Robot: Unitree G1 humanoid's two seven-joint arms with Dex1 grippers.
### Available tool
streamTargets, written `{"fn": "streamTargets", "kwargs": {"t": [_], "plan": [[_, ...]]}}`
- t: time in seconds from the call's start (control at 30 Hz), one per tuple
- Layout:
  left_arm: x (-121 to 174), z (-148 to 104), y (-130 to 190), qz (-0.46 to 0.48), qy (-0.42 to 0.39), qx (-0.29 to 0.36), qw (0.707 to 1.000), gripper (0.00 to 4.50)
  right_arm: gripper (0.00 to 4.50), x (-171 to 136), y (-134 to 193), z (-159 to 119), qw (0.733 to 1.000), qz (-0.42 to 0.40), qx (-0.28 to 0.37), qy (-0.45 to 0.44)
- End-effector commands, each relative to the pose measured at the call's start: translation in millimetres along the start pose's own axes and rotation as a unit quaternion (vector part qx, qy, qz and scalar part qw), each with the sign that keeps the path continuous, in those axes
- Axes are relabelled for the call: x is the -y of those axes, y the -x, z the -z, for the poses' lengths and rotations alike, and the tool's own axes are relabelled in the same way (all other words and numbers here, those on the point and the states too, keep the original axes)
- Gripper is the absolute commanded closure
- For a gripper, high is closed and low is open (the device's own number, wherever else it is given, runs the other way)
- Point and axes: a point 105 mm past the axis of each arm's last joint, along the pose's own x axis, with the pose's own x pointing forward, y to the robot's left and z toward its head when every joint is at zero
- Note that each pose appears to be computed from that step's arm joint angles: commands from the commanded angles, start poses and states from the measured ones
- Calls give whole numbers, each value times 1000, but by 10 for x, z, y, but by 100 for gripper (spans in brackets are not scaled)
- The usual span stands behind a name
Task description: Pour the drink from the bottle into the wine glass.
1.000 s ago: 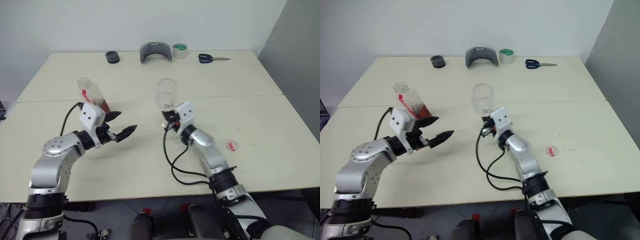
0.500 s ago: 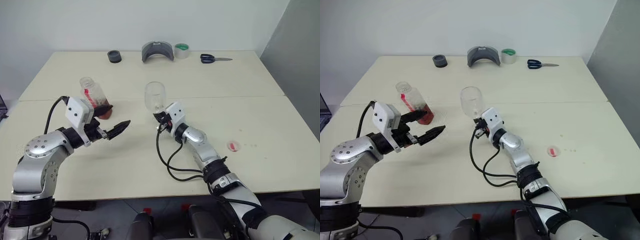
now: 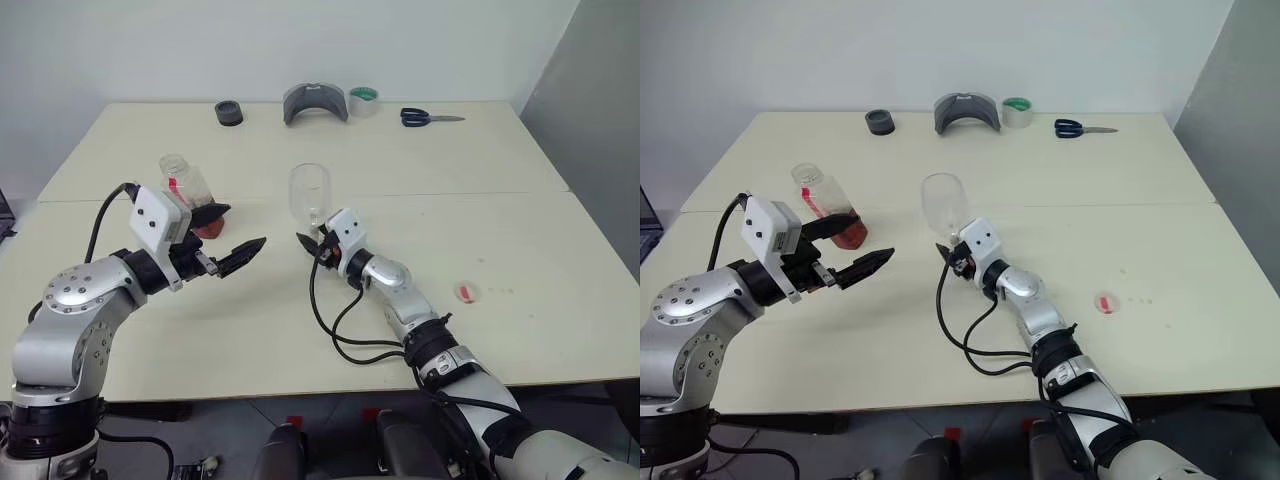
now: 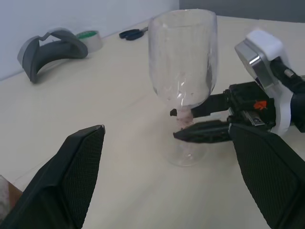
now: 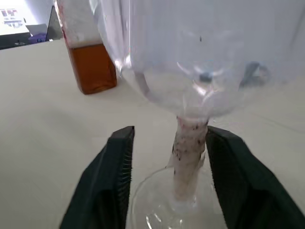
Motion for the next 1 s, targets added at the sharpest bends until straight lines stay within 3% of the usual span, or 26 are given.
{"fn": "streamTargets", "kwargs": {"t": [0.03,0.13,0.43,0.73,1.0], "plan": [[12,-159,-18,4,-26,22,999,0,99,5,-31,-139,1000,-3,23,4],[3,-166,-30,4,-26,28,999,0,2,7,-31,-145,1000,-3,23,3],[-35,-128,-52,5,-11,41,999,0,2,-14,-1,-131,1000,-1,25,-9],[-11,-16,-49,-4,-3,50,999,0,2,194,282,106,999,27,-24,20],[-52,502,-21,-89,24,1,996,0,2,-92,794,19,996,-74,-25,48]]}}
